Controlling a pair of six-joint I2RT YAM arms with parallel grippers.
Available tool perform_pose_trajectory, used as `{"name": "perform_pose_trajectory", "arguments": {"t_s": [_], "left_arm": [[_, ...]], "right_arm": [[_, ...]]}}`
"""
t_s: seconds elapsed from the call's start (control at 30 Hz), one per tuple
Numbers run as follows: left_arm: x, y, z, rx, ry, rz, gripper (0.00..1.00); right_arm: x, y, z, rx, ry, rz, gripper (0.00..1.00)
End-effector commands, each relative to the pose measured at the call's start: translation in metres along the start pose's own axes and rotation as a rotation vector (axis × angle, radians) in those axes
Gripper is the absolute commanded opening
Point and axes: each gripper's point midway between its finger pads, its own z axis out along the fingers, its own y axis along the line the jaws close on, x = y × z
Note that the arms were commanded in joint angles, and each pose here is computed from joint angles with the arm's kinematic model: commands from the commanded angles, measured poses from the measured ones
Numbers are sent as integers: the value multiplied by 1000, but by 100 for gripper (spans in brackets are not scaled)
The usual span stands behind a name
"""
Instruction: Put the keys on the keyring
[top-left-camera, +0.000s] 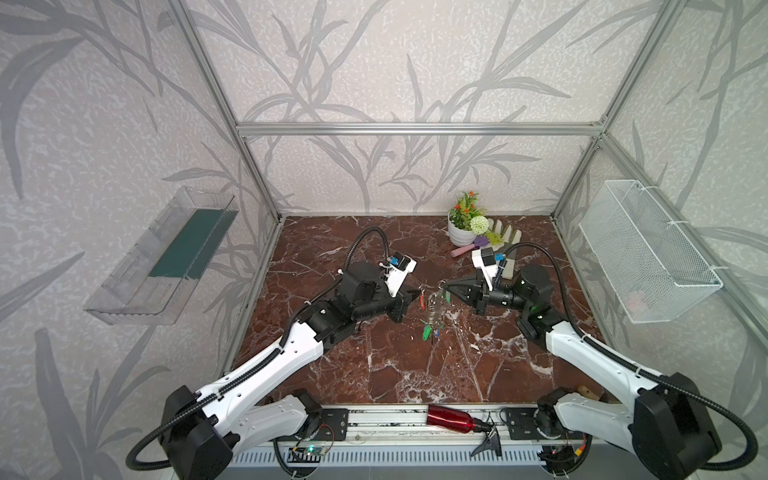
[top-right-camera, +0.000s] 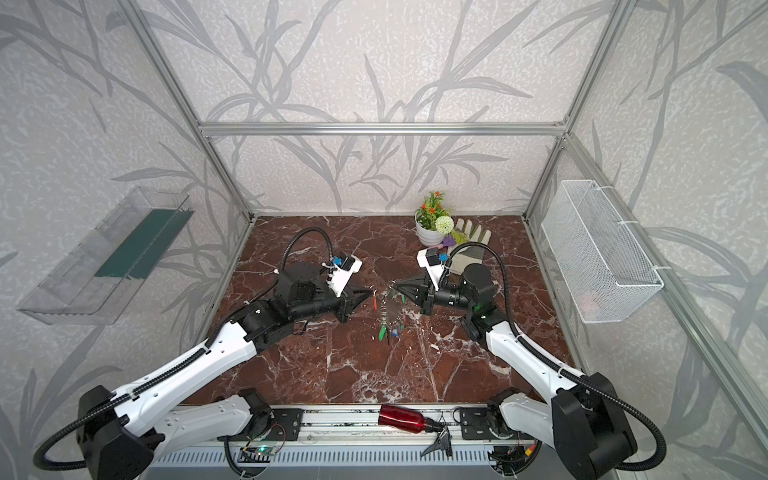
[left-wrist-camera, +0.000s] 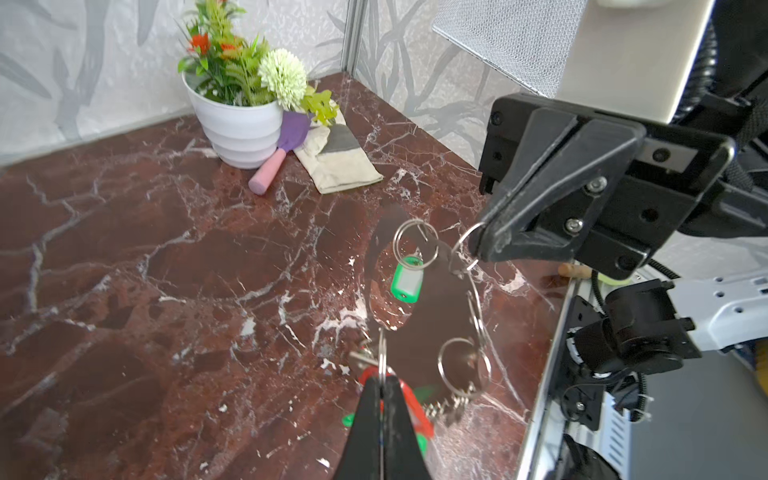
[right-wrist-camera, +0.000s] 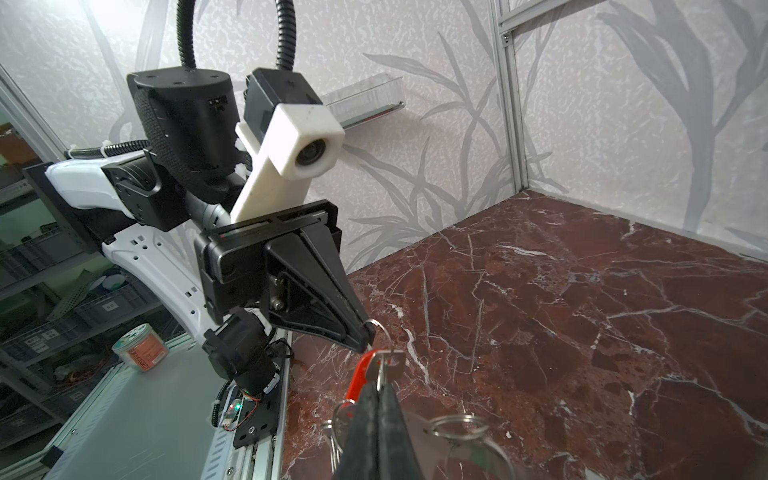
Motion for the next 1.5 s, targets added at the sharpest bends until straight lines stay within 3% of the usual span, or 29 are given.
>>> {"name": "perform_pose_trajectory", "arguments": {"t_s": [0.0, 0.3, 0.7, 0.93, 1.17, 1.27, 1.47], "left_arm": [[-22, -4, -1, 9, -91, 172, 0], [-24, -11, 11, 55, -143, 300, 0], [-30, -35, 10, 190, -236, 351, 0], [-33, -28, 8, 143, -244, 324, 0], [-13, -18, -3, 73, -184, 356, 0], [-15, -15, -11, 39, -212, 373, 0], [-9, -16, -11, 50, -177, 366, 0]], "right_arm": [[-31, 21, 2, -88, -51, -77, 0], [-36, 27, 1, -116, -59, -87, 0], [-39, 27, 4, -128, -50, -82, 0], [-35, 23, 4, -105, -41, -68, 0], [-37, 21, 4, -87, -38, -76, 0], [-37, 21, 5, -92, -37, -72, 0], [-37, 18, 5, -77, -40, -72, 0]]}}
